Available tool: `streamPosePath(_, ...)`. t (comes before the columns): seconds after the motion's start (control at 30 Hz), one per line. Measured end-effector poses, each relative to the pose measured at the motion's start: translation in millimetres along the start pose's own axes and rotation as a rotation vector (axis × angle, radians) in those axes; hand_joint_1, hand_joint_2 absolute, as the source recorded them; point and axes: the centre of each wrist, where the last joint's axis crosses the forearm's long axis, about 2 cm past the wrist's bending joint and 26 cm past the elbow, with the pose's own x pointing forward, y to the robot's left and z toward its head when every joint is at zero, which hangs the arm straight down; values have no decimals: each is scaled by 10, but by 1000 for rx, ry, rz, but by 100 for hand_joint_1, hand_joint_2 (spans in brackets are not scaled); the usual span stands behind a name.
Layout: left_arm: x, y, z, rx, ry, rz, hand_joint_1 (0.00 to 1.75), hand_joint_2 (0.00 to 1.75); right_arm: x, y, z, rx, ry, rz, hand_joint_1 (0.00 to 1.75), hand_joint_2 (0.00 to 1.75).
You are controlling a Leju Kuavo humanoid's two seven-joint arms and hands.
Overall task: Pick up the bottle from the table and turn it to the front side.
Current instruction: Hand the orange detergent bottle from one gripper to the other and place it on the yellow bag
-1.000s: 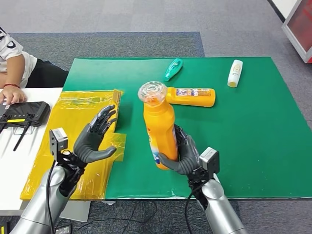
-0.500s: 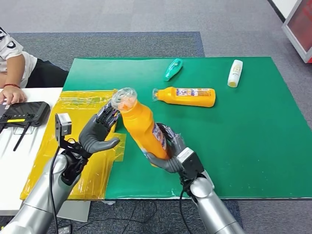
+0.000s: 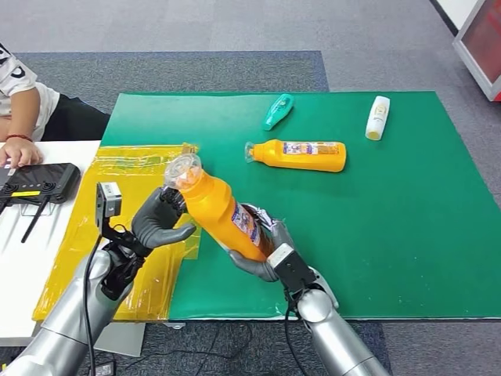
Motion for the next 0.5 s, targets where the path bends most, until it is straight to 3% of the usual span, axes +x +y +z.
streamPosePath(0.5,42,-12,-165,-122,-15,96,0,175,35,68,-135,43,-22,-50,172,175)
